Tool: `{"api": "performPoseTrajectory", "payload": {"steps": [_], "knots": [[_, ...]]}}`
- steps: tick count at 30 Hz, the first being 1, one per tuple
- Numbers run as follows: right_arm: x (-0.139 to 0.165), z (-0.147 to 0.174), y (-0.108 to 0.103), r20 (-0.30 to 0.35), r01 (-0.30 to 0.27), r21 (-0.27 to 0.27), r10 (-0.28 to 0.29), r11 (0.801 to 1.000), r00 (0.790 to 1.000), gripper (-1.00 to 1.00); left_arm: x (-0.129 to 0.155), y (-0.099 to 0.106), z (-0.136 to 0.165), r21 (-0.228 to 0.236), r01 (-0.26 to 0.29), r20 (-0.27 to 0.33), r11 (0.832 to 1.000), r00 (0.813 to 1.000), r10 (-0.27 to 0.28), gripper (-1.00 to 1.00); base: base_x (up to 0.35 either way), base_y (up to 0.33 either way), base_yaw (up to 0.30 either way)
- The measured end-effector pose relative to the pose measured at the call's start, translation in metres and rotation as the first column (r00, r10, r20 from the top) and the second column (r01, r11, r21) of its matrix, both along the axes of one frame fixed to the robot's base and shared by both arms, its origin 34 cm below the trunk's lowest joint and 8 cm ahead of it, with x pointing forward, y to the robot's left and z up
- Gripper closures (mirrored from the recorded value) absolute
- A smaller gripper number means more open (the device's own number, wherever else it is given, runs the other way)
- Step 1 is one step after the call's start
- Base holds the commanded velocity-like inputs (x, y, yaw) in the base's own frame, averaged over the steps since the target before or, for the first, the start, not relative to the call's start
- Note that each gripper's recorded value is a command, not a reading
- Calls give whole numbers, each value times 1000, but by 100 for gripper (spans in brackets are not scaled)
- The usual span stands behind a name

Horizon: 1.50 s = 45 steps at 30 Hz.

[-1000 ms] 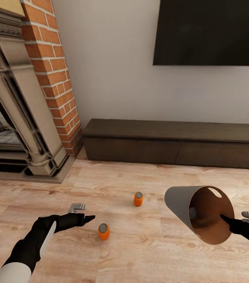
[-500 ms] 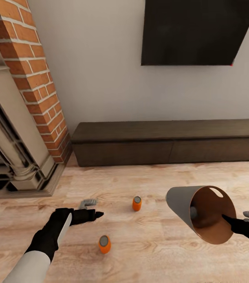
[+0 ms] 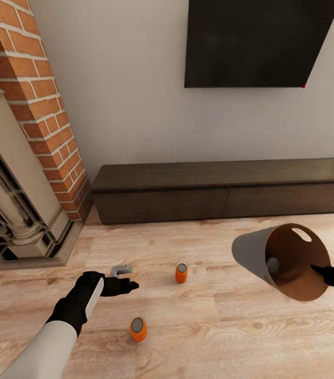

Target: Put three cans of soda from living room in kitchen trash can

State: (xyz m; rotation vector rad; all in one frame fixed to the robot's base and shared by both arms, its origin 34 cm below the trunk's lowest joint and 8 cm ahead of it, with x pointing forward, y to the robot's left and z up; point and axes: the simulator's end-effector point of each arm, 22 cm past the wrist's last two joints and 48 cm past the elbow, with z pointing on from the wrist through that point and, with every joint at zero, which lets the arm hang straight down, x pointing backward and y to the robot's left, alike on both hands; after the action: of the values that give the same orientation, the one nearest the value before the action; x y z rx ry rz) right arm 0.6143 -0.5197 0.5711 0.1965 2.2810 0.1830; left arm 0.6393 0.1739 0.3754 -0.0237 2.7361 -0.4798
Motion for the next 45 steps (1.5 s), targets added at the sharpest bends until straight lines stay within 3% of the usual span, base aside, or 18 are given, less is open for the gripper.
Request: {"api": "performPoseTrajectory", "payload": {"steps": [3,7,14,21,25,28,34,45], "knots": [[6,4,0,-15,-7,-24,7,1000,1000,100,-4,0,-2,1,0,-20,1000,1000,0,-100,0,0,0],[16,1,25,-32,-69,-17,68,998,997,100,-4,3,-3,15,-7,-24,1000,1000,8,-100,0,0,0],[27,5,34,-32,-89,-38,88,995,996,100,-6,-6,-8,53,-19,-27,998,999,20,-100,0,0,0],[69,17,46,-47,-88,-188,80,978,996,100,-2,-3,-15,83,-42,12,996,999,41,-100,0,0,0],[77,22,66,-54,-119,-179,111,977,992,100,1,-2,-7,88,-46,23,995,999,44,-100,0,0,0],[80,29,63,-60,-119,-206,109,971,992,100,3,-2,-1,90,-45,24,995,999,43,-100,0,0,0],[79,40,64,-82,-110,-190,96,976,992,100,4,-7,11,87,-40,21,995,999,38,-100,0,0,0],[73,22,64,-93,-107,-186,91,977,992,100,-7,-23,-11,67,-29,2,997,1000,29,-100,0,0,0]]}}
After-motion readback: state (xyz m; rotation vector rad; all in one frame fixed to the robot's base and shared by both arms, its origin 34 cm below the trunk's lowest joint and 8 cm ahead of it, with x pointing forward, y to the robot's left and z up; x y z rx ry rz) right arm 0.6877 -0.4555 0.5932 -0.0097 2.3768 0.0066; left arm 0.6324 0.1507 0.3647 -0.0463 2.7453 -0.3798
